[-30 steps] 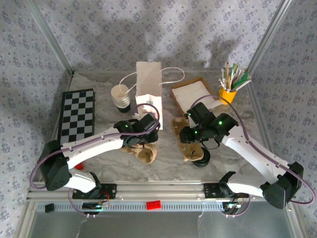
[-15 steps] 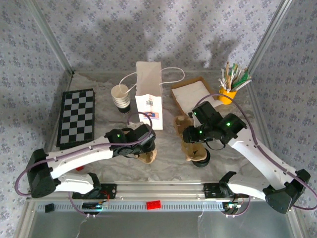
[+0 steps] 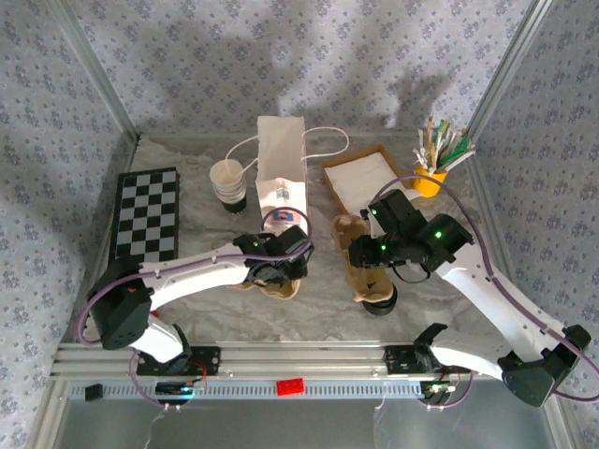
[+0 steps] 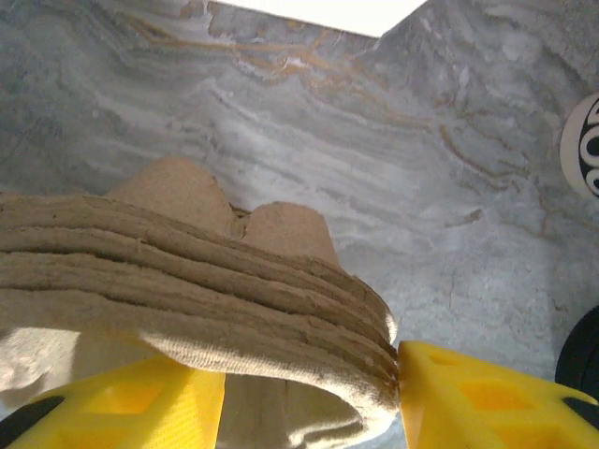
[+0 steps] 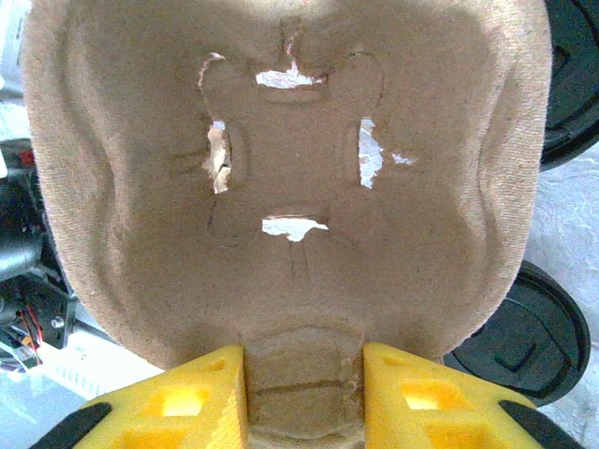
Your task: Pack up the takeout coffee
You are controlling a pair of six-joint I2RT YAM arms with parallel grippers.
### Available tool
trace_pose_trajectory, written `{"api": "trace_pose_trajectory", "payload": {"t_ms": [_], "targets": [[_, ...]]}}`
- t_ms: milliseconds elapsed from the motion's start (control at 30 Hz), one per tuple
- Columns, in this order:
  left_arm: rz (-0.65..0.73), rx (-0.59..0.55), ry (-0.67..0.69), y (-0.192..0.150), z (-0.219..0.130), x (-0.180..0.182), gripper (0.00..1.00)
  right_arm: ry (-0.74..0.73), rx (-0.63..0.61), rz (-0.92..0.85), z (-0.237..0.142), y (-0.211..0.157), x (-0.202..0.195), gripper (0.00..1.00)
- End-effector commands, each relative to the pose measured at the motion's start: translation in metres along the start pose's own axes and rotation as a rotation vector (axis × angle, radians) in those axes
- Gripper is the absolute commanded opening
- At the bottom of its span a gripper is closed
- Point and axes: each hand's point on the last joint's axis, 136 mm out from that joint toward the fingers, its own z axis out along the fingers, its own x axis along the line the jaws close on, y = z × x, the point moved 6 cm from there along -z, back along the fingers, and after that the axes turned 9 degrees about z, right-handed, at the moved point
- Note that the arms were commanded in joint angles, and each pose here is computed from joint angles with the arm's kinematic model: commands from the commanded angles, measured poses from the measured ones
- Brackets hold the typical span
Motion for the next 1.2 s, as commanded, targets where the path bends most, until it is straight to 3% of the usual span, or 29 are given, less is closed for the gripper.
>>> {"api": "trace_pose_trajectory", "payload": {"t_ms": [0, 267, 500, 900, 1067, 1167], "targets": [[0.023, -0.022, 0.069, 0.010, 0.004, 0.008, 0.51, 0.009, -0.017, 0.016, -0.011, 0.003, 0.002, 0.33], [-0.005, 0.000, 0.176, 0.021, 0.017, 0.044, 0.51, 0.004, -0.015, 0.011, -0.009, 0.007, 0.004, 0.33], [-0.018, 0.029, 0.291, 0.009, 0.002, 0.087, 0.51, -0.002, -0.010, 0.009, -0.009, 0.008, 0.004, 0.33], [-0.170, 0.055, 0.417, -0.003, -0.032, 0.185, 0.51, -0.021, -0.033, 0.009, -0.010, 0.016, 0.006, 0.32], [-0.192, 0.051, 0.443, 0.006, -0.048, 0.201, 0.52, -0.036, -0.042, 0.005, -0.012, 0.019, 0.007, 0.33], [-0.189, 0.002, 0.389, 0.018, -0.067, 0.191, 0.52, -0.046, -0.039, 0.009, -0.013, 0.019, 0.006, 0.32]]}}
